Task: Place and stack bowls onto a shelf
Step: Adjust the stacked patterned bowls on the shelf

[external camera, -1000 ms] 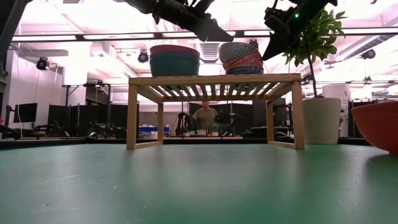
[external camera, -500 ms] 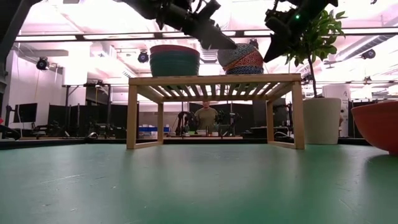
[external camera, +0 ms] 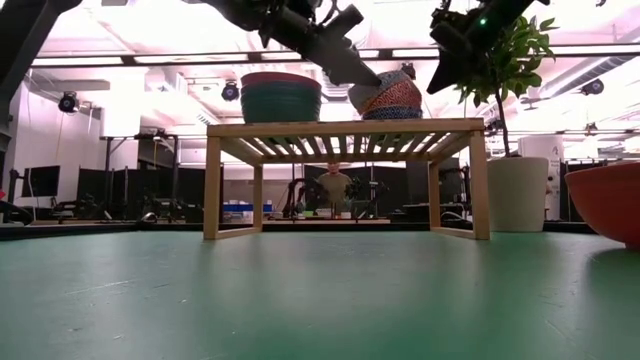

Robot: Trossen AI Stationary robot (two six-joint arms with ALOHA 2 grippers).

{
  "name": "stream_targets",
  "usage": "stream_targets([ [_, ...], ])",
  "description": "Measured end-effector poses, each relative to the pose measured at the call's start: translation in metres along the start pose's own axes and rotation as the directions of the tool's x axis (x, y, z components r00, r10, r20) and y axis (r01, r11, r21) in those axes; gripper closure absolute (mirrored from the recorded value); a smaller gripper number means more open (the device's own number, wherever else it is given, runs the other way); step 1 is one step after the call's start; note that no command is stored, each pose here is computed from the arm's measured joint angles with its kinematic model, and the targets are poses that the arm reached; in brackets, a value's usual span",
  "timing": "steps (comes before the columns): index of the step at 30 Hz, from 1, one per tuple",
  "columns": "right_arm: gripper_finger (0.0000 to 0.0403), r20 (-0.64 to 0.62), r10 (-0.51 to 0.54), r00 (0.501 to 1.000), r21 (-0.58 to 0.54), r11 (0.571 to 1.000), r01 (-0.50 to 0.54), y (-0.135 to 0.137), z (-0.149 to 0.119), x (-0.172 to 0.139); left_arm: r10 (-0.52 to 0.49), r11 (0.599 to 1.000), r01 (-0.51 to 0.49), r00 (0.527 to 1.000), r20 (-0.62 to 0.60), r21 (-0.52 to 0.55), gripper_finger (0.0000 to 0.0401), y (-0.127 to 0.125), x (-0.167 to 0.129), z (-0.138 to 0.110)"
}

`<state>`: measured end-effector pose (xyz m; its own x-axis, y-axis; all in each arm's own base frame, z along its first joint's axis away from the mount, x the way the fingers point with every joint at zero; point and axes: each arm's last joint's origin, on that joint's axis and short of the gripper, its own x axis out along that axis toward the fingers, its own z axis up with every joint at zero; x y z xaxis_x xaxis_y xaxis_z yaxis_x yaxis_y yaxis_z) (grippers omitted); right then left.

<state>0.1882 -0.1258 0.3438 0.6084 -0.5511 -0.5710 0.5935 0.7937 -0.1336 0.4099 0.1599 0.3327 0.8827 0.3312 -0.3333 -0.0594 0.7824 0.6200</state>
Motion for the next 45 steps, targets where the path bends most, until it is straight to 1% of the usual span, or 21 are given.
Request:
stream_targets([
  [3,0.0394,0.005,-0.004,1.000,-0.009,1.000,0.004,-0.001,0.001,0.002,-0.007,1.000,0.006,1.000,-0.010,-0.006,0.0387,0.000,0.000,-0.001],
  [5,0.0394,0.003,-0.008,1.000,-0.013,1.000,0.008,-0.002,0.001,0.005,0.000,1.000,-0.001,1.000,-0.002,-0.017,0.0393,0.001,0.000,0.001],
  [10,0.0394,-0.024,-0.015,1.000,-0.036,0.999,0.014,-0.003,-0.002,0.014,-0.022,0.998,0.025,0.998,0.051,-0.053,0.0396,0.003,-0.001,0.005],
  [16,0.0394,-0.004,0.021,1.000,-0.038,0.999,-0.021,-0.002,-0.002,0.017,-0.078,0.992,0.089,0.990,0.120,-0.088,0.0397,0.001,0.003,0.005],
  [20,0.0394,0.002,0.039,0.999,-0.038,0.999,-0.038,-0.001,-0.002,0.017,-0.083,0.989,0.096,0.990,0.113,-0.112,0.0398,0.000,0.006,0.002],
  [29,0.0394,0.002,0.042,0.999,-0.042,0.998,-0.042,-0.001,-0.002,0.018,-0.088,0.973,0.109,0.990,0.113,-0.202,0.0396,0.016,-0.004,0.018],
  [33,0.0394,0.001,0.042,0.999,-0.041,0.998,-0.042,-0.001,-0.002,0.018,-0.087,0.973,0.106,0.991,0.098,-0.207,0.0395,0.019,-0.006,0.019],
  [38,0.0394,0.002,0.045,0.999,-0.042,0.998,-0.045,-0.001,-0.002,0.018,-0.102,0.971,0.118,0.991,0.085,-0.208,0.0394,0.017,-0.004,0.016],
  [45,0.0394,0.001,0.047,0.999,-0.041,0.998,-0.047,-0.001,-0.002,0.017,-0.130,0.966,0.140,0.990,0.056,-0.219,0.0391,0.012,0.011,0.009],
])
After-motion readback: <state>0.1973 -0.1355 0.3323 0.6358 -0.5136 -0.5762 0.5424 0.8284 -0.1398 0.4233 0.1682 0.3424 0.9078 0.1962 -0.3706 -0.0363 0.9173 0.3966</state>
